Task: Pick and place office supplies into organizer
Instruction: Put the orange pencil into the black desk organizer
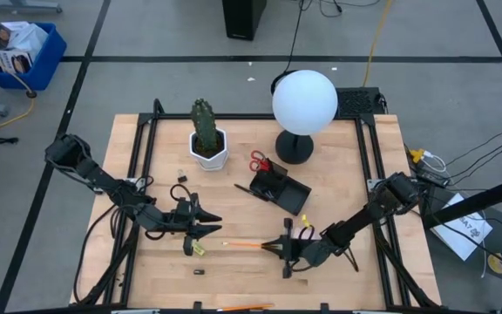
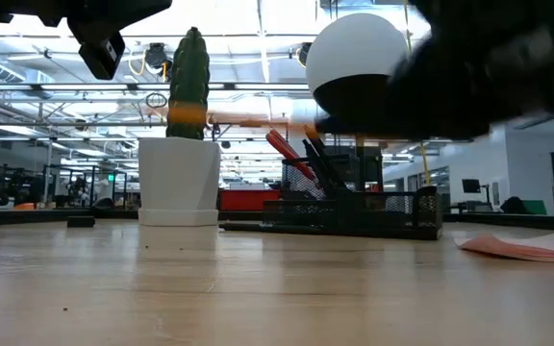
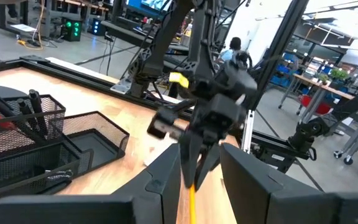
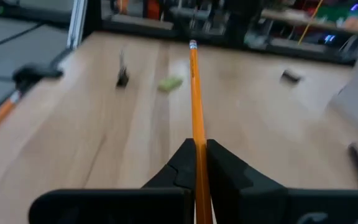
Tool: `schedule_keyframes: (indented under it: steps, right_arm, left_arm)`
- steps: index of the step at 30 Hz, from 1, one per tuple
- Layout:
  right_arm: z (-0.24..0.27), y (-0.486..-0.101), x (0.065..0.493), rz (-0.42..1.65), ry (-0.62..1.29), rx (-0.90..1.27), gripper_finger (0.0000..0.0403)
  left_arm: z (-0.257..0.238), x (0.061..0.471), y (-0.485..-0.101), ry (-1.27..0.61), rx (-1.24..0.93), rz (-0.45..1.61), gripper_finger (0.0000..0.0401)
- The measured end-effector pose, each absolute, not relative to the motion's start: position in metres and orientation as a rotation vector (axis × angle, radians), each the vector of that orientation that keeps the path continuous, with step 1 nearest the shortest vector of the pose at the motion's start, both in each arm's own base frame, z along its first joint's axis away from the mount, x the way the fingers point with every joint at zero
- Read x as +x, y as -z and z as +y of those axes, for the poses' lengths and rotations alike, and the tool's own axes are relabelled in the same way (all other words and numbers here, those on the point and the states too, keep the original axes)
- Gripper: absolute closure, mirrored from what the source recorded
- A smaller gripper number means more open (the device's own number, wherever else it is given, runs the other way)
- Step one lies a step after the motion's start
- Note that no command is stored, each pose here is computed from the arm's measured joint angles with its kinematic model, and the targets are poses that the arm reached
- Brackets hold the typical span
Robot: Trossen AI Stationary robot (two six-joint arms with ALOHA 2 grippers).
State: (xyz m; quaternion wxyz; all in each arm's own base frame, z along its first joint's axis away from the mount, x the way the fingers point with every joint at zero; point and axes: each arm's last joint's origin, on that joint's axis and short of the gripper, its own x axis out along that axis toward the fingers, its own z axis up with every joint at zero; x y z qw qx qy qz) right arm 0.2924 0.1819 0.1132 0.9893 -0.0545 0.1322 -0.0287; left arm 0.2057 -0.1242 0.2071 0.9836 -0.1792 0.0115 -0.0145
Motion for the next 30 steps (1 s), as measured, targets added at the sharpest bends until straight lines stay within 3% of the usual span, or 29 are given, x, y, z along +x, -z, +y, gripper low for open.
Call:
schedule_keyframes:
  steps: [11,30]
  right_arm:
    - [0.169,-0.157,0.295,0.158,0.105,-0.160,0.0390]
    - [0.157,-0.160,0.302,0.150,0.115,-0.165,0.0390]
  left_arm:
    - [-0.124,0.206,-0.207,0.030,-0.368,0.023,0.0281]
    - [-0.124,0.206,-0.206,0.030,-0.364,0.030,0.0281]
